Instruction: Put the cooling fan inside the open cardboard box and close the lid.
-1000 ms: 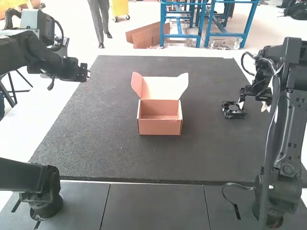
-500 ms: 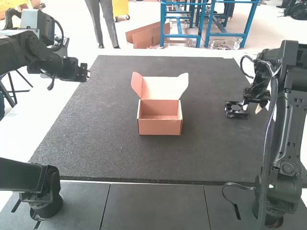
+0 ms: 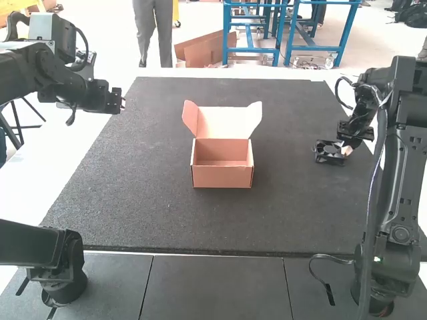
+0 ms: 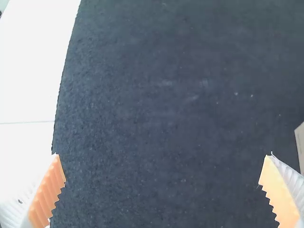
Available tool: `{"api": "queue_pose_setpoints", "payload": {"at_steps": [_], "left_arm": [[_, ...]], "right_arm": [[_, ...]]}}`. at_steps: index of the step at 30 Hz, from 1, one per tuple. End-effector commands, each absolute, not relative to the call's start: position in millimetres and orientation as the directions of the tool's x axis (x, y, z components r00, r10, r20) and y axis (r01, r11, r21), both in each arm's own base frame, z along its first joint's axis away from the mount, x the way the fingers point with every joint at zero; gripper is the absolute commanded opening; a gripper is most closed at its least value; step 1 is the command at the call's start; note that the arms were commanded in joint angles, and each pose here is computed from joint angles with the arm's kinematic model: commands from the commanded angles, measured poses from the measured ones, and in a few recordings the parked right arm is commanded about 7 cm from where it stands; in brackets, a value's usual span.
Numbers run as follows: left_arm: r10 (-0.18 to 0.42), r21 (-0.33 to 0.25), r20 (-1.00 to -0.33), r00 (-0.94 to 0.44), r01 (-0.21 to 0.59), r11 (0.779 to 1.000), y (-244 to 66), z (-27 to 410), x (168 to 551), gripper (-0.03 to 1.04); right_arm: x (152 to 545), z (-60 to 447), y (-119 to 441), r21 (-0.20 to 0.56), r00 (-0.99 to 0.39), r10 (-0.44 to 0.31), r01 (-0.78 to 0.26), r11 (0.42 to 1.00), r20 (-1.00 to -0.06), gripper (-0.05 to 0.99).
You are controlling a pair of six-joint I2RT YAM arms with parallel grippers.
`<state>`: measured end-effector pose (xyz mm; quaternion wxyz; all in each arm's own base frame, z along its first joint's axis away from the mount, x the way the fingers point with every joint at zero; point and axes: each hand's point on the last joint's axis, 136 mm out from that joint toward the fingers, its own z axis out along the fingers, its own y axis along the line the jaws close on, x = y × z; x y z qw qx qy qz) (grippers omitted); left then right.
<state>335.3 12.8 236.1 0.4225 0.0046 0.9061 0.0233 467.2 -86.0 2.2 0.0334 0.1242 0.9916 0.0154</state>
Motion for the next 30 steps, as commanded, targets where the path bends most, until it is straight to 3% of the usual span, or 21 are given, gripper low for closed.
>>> {"api": "queue_pose_setpoints", "payload": {"at_steps": [1, 7, 19, 25, 30], "left_arm": [[0.040, 0.054, -0.792, -0.609, -0.005, 0.999, 11.1, 251.9, 343.2, 0.97], [0.040, 0.054, -0.783, -0.621, -0.004, 0.999, 11.1, 242.4, 345.3, 0.97], [0.051, 0.054, -0.776, -0.629, 0.015, 0.998, 4.8, 226.7, 347.8, 0.97], [0.060, 0.052, -0.769, -0.636, 0.030, 0.998, -0.6, 219.3, 346.7, 0.97], [0.059, 0.052, -0.770, -0.635, 0.029, 0.998, 0.0, 217.1, 346.8, 0.97]], "right_arm": [[478.7, 45.8, -83.5, 0.123, -0.944, 0.298, 0.281, 0.952, -0.145, -0.02], [472.7, 125.2, -69.2, 0.180, -0.916, 0.287, 0.243, 0.953, -0.282, -0.02], [383.9, 224.6, -1.4, 0.326, -0.909, 0.257, 0.147, 0.934, -0.328, -0.02], [350.4, 252.5, 35.5, 0.384, -0.888, 0.302, 0.159, 0.910, -0.348, -0.02], [329.1, 262.5, 71.1, 0.431, -0.898, 0.280, 0.115, 0.895, -0.341, -0.02]]}}
